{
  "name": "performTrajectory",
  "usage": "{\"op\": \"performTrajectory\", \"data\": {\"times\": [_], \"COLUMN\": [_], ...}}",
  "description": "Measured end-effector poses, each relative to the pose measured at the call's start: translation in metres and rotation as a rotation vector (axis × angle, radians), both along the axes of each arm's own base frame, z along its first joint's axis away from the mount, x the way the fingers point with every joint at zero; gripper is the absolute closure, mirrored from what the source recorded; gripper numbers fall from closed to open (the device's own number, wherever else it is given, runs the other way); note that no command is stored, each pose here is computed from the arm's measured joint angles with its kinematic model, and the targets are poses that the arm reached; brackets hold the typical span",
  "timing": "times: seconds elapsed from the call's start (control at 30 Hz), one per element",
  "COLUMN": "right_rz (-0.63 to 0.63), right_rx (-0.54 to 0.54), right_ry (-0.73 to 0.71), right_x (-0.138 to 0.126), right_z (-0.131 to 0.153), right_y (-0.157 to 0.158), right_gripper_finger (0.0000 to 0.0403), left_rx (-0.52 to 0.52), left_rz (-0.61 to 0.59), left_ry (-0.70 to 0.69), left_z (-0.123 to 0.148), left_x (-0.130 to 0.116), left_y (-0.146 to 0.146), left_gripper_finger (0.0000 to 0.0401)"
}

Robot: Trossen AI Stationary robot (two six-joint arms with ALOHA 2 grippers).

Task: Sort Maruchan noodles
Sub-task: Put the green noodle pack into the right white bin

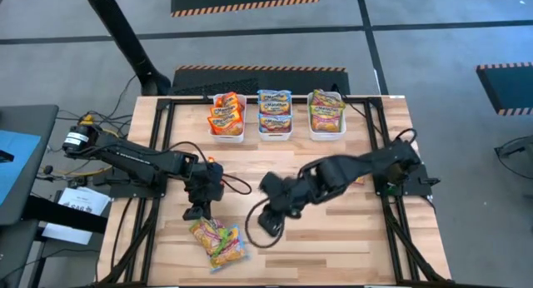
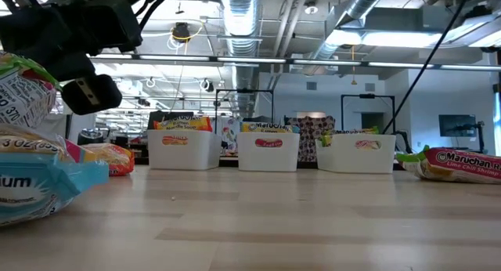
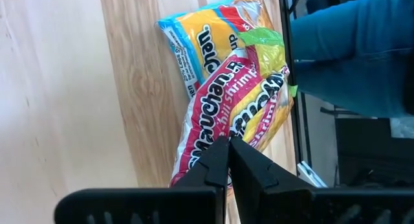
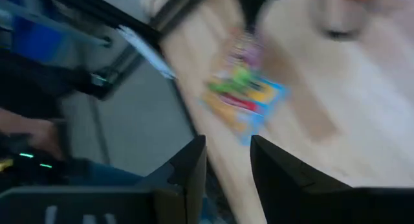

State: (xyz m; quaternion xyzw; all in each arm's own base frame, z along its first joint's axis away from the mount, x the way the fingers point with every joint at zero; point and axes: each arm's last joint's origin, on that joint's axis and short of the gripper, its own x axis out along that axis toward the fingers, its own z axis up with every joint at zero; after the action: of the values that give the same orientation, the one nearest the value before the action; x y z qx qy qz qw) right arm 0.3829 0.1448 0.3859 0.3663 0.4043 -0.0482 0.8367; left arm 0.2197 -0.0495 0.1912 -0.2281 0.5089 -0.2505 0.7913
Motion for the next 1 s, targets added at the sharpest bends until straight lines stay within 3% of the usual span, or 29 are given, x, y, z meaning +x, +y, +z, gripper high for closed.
{"op": "performTrajectory", "data": {"times": [0.33, 0.4, 0.47, 0.53, 0.6, 0.8, 1.0], "right_rz": [0.043, 0.059, 0.083, 0.11, 0.147, 0.221, 0.291], "right_rx": [0.007, -0.028, -0.01, -0.028, 0.015, 0.032, 0.135], "right_ry": [-0.031, 0.023, -0.028, 0.023, -0.055, -0.044, -0.03], "right_x": [0.035, 0.038, 0.049, 0.049, 0.06, 0.074, 0.089], "right_z": [-0.041, -0.054, -0.06, -0.068, -0.067, -0.083, -0.097], "right_y": [0.028, 0.029, 0.032, 0.031, 0.032, 0.018, 0.003], "right_gripper_finger": [0.0228, 0.0227, 0.0228, 0.023, 0.0232, 0.0236, 0.0237], "left_rx": [0.0, 0.002, 0.003, 0.003, 0.005, 0.013, 0.023], "left_rz": [-0.027, -0.03, -0.034, -0.036, -0.038, -0.055, -0.067], "left_ry": [-0.004, 0.0, 0.006, 0.009, 0.025, 0.03, 0.048], "left_z": [0.0, 0.0, -0.001, -0.001, -0.002, -0.004, -0.008], "left_x": [-0.001, -0.002, -0.002, -0.002, -0.003, -0.003, -0.003], "left_y": [-0.001, -0.001, -0.002, -0.002, -0.003, -0.005, -0.006], "left_gripper_finger": [0.0401, 0.0401, 0.0401, 0.0401, 0.0401, 0.0401, 0.0401]}}
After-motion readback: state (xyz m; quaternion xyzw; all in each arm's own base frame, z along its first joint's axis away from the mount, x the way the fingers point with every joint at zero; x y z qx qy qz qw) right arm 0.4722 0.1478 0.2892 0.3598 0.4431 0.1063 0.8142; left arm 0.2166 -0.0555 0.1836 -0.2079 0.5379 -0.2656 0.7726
